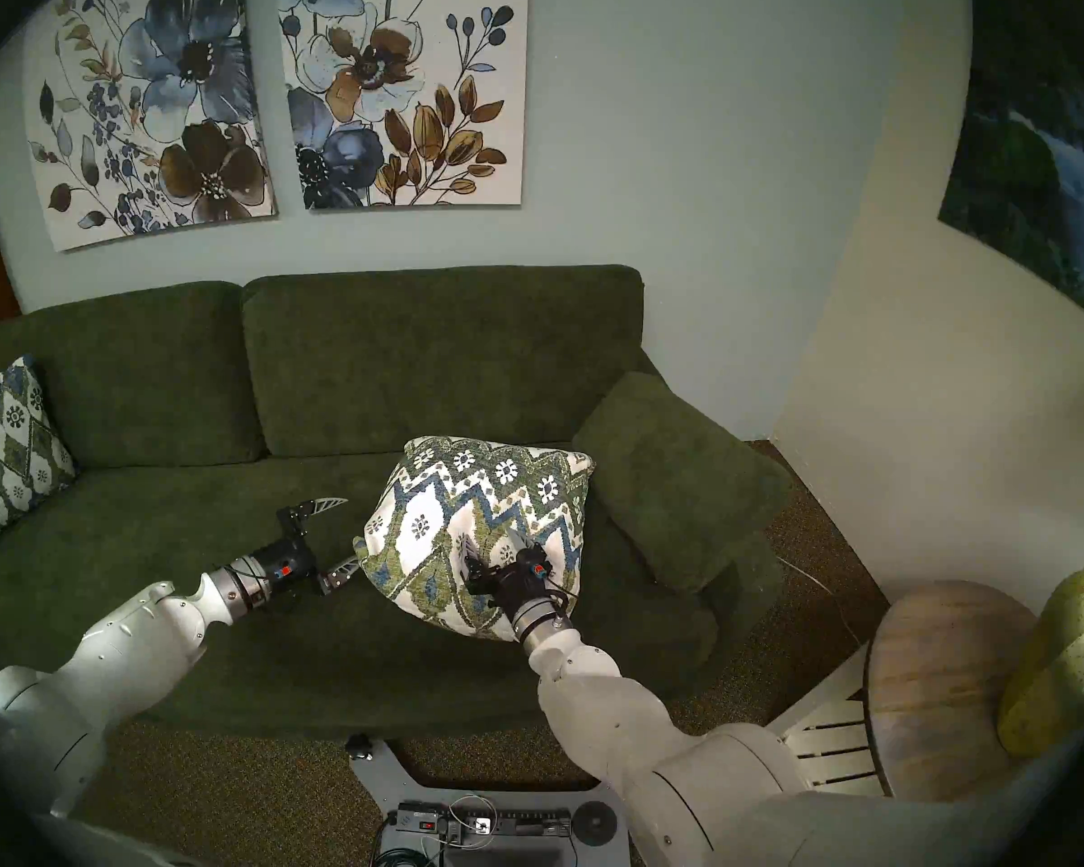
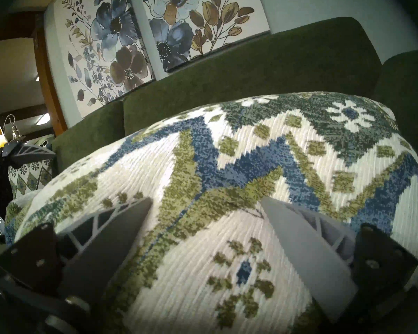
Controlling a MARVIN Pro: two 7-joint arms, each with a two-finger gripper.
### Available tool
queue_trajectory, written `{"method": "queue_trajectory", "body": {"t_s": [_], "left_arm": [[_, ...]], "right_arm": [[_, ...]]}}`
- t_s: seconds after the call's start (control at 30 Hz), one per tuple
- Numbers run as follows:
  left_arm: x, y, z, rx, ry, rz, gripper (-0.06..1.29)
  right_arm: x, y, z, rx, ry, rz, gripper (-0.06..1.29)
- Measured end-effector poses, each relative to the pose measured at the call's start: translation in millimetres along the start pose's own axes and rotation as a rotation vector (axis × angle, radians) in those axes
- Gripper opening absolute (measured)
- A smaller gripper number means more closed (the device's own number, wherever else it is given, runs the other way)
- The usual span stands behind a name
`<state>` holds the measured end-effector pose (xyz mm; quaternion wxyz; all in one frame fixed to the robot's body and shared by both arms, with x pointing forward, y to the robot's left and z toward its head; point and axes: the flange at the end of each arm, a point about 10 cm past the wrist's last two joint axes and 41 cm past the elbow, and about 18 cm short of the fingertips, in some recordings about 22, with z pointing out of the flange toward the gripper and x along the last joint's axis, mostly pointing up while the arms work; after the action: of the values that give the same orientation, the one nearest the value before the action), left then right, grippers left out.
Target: Fluff a cushion
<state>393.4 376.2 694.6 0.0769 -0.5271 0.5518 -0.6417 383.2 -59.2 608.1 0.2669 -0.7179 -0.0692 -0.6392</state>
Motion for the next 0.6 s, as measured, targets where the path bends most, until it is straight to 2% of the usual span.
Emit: {"method": "queue_trajectory", "body": {"t_s": [0.13, 0.3, 0.4, 0.6], "left_arm": [[1.9, -3.0, 0.0, -0.021, 0.009, 0.021, 1.27], [0.1, 5.7, -6.4, -0.056, -0.002, 0.023, 1.27], [-1.0, 14.6, -11.5, -0.074, -0.010, 0.014, 1.27], [-4.1, 48.0, -27.6, -0.127, -0.042, -0.026, 1.26]], "right_arm": [[-0.2, -0.2, 1.9, -0.009, -0.006, -0.003, 1.23], [-1.8, -2.4, 4.4, -0.010, -0.021, -0.011, 1.23], [-2.8, -4.0, 5.5, -0.009, -0.029, -0.016, 1.23], [-4.4, -9.1, 8.9, 0.003, -0.047, -0.031, 1.23]]}}
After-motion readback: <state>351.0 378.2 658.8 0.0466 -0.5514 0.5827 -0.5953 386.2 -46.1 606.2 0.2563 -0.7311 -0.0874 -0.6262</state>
